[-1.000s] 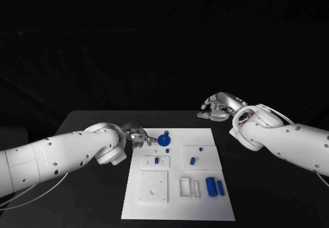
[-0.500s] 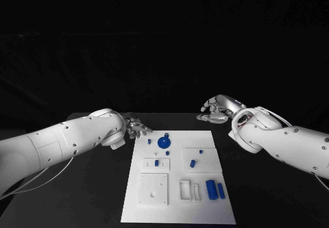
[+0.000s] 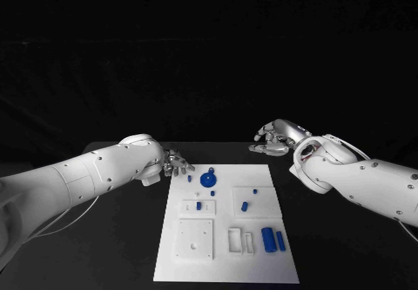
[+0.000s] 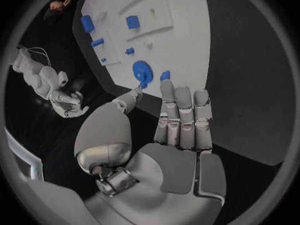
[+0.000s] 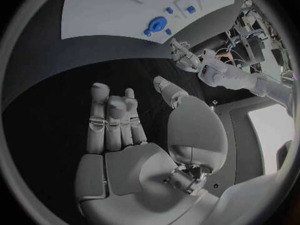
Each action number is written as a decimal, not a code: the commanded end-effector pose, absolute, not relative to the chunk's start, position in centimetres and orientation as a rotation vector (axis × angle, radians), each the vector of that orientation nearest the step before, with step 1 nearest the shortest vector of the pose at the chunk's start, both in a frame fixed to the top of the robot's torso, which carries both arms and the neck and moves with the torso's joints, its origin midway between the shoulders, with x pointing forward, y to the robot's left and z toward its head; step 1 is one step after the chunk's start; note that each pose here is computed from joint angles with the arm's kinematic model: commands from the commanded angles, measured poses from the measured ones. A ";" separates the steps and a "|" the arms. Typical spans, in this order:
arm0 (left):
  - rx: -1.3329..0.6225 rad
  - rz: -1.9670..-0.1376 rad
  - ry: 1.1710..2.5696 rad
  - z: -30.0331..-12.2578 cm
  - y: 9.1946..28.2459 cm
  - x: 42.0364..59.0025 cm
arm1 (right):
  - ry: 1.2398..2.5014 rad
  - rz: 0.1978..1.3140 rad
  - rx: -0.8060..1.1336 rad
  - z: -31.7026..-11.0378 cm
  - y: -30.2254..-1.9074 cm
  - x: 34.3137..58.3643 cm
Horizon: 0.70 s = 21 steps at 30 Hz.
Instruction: Assemble the parts on the task board
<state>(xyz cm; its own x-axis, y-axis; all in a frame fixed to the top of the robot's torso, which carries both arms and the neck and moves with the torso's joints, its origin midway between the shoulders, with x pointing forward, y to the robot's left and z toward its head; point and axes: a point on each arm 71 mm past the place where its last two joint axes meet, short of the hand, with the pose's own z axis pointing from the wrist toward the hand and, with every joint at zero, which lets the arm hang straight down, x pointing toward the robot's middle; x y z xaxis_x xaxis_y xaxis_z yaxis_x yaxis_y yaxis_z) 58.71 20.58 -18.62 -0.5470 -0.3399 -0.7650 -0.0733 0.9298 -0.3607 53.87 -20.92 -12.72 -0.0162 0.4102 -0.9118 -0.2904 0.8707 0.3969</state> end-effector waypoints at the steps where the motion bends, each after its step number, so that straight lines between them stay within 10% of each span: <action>1: -0.262 -0.336 2.171 -19.0 20.4 58.8 | 1.485 0.565 0.089 -12.7 -20.8 53.8; 21: -0.289 -0.322 2.193 -20.9 20.6 59.3 | 1.485 0.569 0.087 -12.7 -20.6 53.8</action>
<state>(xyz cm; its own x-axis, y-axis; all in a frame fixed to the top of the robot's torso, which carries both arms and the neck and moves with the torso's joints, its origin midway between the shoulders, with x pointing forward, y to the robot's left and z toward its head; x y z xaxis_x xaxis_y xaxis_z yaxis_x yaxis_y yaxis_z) 59.31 20.89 -20.79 -0.5758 -0.3246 -0.7504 -0.1098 0.9402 -0.3225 53.84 -20.78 -12.72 -0.0178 0.4115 -0.9112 -0.2935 0.8691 0.3982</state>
